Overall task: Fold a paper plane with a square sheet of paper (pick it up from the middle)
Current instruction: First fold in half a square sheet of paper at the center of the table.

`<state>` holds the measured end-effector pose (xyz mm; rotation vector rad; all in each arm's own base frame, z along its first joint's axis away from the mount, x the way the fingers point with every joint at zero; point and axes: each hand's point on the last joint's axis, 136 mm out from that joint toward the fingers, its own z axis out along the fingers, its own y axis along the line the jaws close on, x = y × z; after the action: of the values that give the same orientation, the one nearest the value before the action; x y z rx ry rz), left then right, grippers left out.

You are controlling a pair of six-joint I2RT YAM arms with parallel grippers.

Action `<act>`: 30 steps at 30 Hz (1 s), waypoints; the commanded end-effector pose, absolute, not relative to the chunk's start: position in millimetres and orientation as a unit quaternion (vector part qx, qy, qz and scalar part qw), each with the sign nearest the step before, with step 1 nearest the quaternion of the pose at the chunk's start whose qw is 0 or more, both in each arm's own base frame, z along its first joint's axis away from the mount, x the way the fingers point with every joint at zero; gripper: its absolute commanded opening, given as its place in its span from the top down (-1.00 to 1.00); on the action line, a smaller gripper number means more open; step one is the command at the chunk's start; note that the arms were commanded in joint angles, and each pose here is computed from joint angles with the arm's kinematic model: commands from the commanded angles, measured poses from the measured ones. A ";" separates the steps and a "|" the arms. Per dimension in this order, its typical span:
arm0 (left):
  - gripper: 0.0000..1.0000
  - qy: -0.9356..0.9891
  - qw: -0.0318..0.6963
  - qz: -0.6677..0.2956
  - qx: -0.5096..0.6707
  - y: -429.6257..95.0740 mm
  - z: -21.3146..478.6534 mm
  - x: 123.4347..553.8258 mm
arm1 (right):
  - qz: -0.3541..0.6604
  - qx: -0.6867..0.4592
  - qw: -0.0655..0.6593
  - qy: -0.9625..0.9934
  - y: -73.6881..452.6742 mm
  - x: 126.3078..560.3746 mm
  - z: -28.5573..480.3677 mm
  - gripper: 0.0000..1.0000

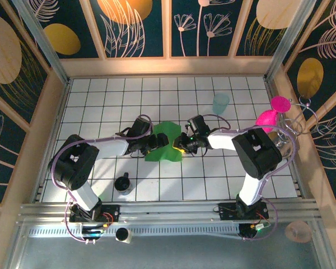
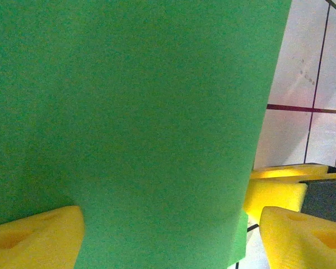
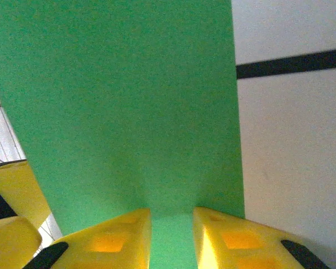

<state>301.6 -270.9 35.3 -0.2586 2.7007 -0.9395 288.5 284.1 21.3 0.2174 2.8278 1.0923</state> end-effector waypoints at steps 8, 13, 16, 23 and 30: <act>-0.62 0.946 0.115 -0.290 -0.093 -264.8 15.6 296.2 | 0.350 0.049 0.017 0.935 292.9 282.1 -0.8 0.49; -0.51 0.950 0.118 -0.274 -0.090 -261.5 11.5 298.2 | 0.361 0.046 0.020 0.931 294.7 283.1 3.7 0.50; -0.35 0.951 0.125 -0.270 -0.089 -260.6 12.1 301.0 | 0.374 0.048 0.040 0.925 291.2 288.6 15.5 0.50; 0.03 0.941 0.161 -0.289 -0.071 -266.4 30.6 311.9 | 0.418 0.054 0.144 0.895 263.8 313.6 71.4 0.40; 0.27 0.887 0.227 -0.402 -0.018 -296.9 109.4 324.3 | 0.465 0.056 0.240 0.851 227.1 332.9 129.7 0.12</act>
<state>316.4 -274.9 54.5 -0.1657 2.6178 -0.9269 326.4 233.0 104.5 0.2145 2.4505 1.2267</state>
